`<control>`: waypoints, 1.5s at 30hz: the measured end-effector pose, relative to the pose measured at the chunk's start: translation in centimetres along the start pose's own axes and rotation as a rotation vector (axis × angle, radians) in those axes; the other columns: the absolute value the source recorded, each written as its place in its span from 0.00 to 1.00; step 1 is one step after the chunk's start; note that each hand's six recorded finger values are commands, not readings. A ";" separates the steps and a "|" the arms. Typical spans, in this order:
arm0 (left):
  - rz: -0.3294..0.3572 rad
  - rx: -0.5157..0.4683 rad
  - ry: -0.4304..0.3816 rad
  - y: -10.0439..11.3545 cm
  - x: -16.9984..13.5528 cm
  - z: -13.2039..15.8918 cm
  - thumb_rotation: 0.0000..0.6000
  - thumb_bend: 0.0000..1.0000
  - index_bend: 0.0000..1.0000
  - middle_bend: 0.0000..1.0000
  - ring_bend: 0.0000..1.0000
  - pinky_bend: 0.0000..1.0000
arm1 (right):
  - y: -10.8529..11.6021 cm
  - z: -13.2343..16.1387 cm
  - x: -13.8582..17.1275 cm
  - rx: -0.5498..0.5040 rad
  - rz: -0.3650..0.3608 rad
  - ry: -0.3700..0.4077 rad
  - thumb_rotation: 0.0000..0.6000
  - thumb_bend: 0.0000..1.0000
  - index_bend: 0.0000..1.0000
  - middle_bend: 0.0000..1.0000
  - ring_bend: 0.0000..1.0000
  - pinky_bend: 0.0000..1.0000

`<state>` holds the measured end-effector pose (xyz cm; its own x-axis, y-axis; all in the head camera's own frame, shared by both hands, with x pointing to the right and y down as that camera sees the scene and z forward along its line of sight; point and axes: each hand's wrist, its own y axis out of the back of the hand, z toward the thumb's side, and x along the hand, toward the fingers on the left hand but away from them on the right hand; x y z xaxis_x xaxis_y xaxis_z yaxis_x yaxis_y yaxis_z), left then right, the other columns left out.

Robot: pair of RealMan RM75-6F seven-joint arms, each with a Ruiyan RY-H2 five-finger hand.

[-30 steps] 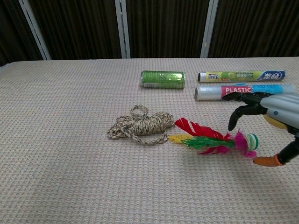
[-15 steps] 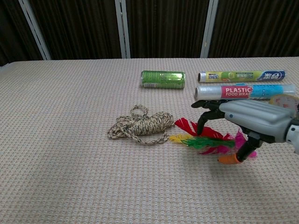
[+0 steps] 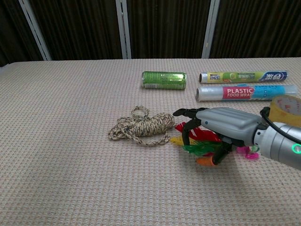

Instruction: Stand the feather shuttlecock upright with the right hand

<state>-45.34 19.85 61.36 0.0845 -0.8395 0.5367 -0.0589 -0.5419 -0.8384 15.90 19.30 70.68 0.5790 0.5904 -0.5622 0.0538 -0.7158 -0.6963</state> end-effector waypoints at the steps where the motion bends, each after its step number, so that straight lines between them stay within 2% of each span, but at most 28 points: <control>1: 0.004 0.000 0.002 0.1 0.0 -0.1 1.00 0.26 0.00 0.00 0.00 0.00 | 0.0 0.0 -0.2 0.006 0.000 0.003 1.00 0.31 0.52 0.01 0.00 0.00; 8: -0.001 0.002 0.006 0.0 0.0 -0.2 1.00 0.25 0.00 0.00 0.00 0.00 | 0.6 -0.4 -0.5 0.031 -0.023 0.014 1.00 0.33 0.63 0.08 0.00 0.00; 18: -0.009 0.015 0.001 -0.4 -0.3 0.0 1.00 0.25 0.00 0.00 0.00 0.00 | 3.7 -3.0 1.7 0.121 -0.091 -0.016 1.00 0.33 0.63 0.10 0.00 0.00; 24: 0.012 0.022 -0.004 0.0 -0.9 0.2 1.00 0.26 0.00 0.00 0.00 0.00 | 7.0 -5.8 4.6 0.199 -0.133 -0.079 1.00 0.33 0.62 0.10 0.00 0.00; 29: 0.009 0.031 -0.005 -0.2 -1.2 0.4 1.00 0.26 0.00 0.00 0.00 0.00 | 10.2 -9.4 7.7 0.248 -0.172 -0.183 1.00 0.33 0.60 0.09 0.00 0.00; 31: 0.006 0.033 -0.010 -0.3 -1.3 0.7 1.00 0.26 0.00 0.00 0.00 0.00 | 11.3 -10.7 8.9 0.249 -0.183 -0.226 1.00 0.34 0.57 0.07 0.00 0.00; 34: 0.004 0.034 -0.017 -0.4 -1.4 1.0 1.00 0.26 0.00 0.00 0.00 0.00 | 12.1 -11.9 10.7 0.240 -0.198 -0.267 1.00 0.34 0.46 0.03 0.00 0.00; 37: 0.002 0.034 -0.026 -0.5 -1.5 1.3 1.00 0.26 0.00 0.00 0.00 0.00 | 12.3 -12.2 12.0 0.227 -0.200 -0.283 1.00 0.31 0.29 0.00 0.00 0.00; 39: 0.000 0.030 -0.036 -0.5 -1.6 1.6 1.00 0.26 0.00 0.00 0.00 0.00 | 12.4 -12.0 12.6 0.215 -0.209 -0.282 1.00 0.24 0.13 0.00 0.00 0.00; 41: -0.002 0.025 -0.044 -0.5 -1.6 1.7 1.00 0.26 0.00 0.00 0.00 0.00 | 12.6 -11.6 13.4 0.208 -0.229 -0.276 1.00 0.18 0.03 0.00 0.00 0.00; 45: 0.003 0.013 -0.059 -0.3 -1.7 1.9 1.00 0.26 0.00 0.00 0.00 0.00 | 13.3 -10.5 15.7 0.208 -0.275 -0.276 1.00 0.09 0.00 0.00 0.00 0.00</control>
<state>-43.54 21.50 60.53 0.1431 -0.8371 0.5281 -0.0464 -0.5386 -0.8413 34.28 15.13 57.31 0.3258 0.8461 -0.4219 -0.0059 -0.4444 -0.8958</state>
